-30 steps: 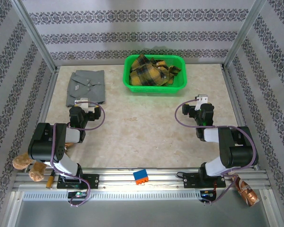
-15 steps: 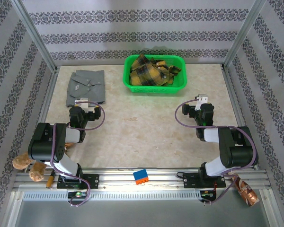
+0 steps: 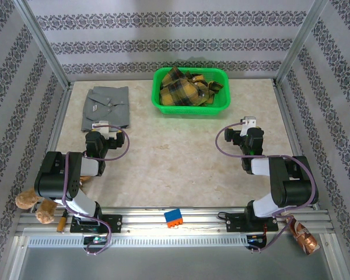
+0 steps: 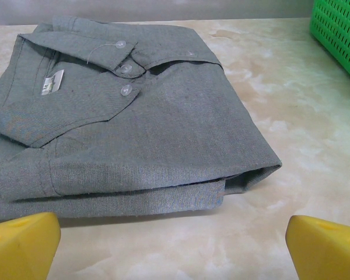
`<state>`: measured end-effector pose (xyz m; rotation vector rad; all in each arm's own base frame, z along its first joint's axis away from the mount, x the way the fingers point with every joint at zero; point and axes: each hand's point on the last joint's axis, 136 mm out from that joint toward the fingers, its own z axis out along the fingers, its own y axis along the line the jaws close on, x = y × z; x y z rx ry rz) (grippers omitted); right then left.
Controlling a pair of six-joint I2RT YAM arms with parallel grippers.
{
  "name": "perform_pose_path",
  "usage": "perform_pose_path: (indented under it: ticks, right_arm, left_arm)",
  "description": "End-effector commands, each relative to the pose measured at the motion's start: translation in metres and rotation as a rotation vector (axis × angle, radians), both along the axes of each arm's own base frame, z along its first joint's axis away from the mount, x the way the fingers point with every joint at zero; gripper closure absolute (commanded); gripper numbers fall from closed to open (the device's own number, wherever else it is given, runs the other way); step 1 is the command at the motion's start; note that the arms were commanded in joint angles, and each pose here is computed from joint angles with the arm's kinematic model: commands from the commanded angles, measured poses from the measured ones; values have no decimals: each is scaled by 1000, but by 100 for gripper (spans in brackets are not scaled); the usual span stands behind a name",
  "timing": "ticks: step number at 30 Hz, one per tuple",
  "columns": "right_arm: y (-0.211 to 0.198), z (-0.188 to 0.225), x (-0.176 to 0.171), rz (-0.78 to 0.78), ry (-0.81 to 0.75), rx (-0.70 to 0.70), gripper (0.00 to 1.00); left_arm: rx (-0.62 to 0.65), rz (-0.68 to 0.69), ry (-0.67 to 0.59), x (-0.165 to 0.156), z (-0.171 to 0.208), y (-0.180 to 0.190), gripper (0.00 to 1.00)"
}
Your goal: Fold and stack the long sleeve shirts
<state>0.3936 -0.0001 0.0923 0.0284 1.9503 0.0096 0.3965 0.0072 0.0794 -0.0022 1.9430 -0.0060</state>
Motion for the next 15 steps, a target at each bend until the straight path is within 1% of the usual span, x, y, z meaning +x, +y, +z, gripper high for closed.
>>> perform_pose_path:
  ticks: [1, 3, 12, 15]
  right_arm:
    - [-1, 20, 6, -18, -36, -11, 2]
    - [1, 25, 5, -15, -9, -20, 2]
    - [1, 37, -18, -22, -51, -34, 2]
    - [9, 57, -23, 2, -76, -26, 2]
  left_arm:
    - [-13, 23, -22, 4, 11, 3, 1]
    - [-15, 23, -32, 2, 18, 3, 1]
    - [-15, -1, -81, -10, 36, -2, 1]
    - [4, -64, -98, -12, 53, -13, 1]
